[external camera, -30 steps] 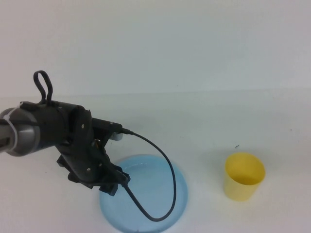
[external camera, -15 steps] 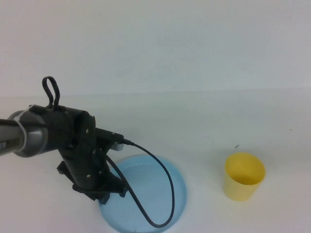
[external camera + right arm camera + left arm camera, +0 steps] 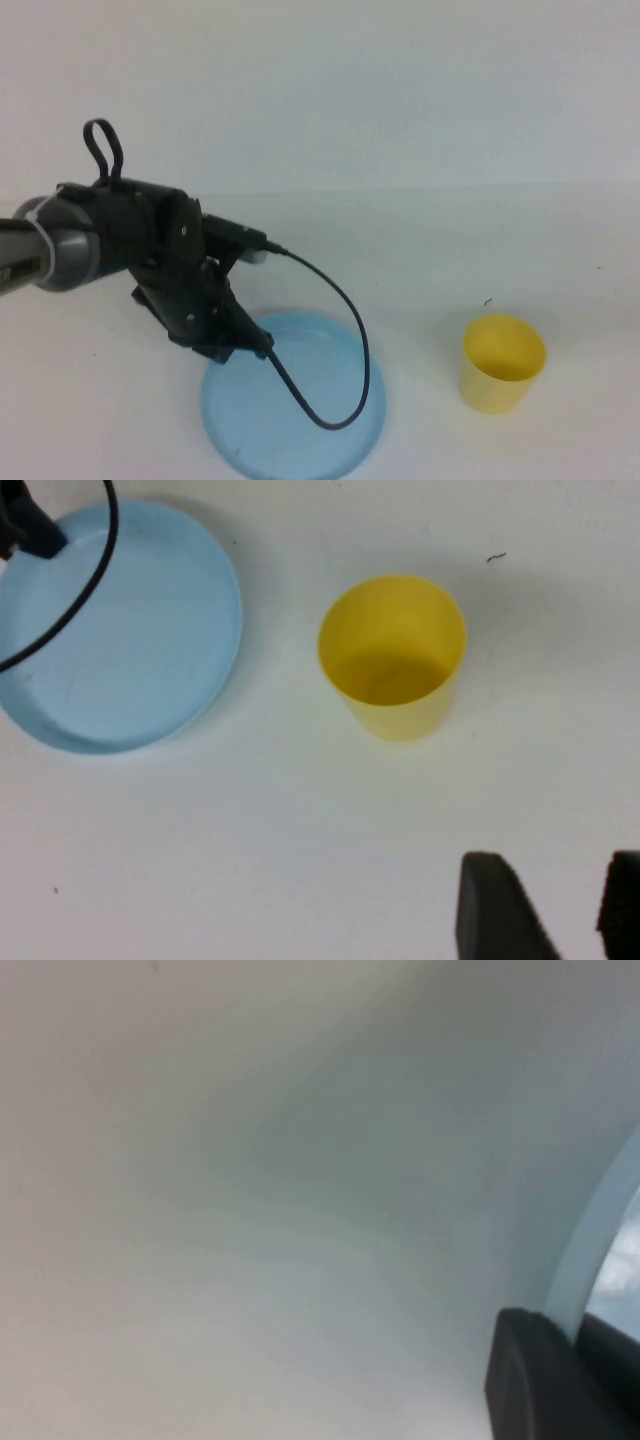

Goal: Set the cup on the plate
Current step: Pick up the plate from the table, then place the plate on the center of the table

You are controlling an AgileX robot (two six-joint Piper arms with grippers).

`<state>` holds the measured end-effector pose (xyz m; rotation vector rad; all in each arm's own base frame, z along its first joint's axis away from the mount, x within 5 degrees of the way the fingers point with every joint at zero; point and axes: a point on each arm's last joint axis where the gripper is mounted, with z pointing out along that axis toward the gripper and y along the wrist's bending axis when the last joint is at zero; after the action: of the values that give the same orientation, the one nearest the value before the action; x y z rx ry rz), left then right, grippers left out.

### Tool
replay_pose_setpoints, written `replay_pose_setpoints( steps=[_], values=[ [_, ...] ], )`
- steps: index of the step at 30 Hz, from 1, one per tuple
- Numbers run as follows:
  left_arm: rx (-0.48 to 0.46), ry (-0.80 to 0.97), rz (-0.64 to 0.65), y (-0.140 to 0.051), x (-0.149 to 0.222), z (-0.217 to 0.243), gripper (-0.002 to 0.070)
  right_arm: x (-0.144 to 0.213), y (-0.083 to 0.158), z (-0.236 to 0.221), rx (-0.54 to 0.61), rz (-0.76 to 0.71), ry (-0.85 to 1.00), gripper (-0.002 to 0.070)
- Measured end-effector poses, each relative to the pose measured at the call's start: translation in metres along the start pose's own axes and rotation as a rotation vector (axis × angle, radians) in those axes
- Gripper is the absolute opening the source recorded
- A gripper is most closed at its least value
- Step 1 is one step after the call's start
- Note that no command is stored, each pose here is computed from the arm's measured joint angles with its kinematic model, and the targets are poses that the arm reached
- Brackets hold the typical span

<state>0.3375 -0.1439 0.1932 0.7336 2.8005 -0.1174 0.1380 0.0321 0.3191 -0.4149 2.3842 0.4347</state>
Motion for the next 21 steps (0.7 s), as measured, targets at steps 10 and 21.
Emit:
replay_pose_setpoints(
  steps=[10,21],
  values=[
    [0.079,-0.189,-0.001,-0.005,-0.05,-0.047,0.0006,0.021,-0.009,0.023,0.023,0.057,0.019,0.0251],
    [0.175,-0.085,-0.011,-0.015,-0.052,0.005,0.001,0.031,-0.013,0.033,0.043,0.074,0.01,0.0251]
  ],
)
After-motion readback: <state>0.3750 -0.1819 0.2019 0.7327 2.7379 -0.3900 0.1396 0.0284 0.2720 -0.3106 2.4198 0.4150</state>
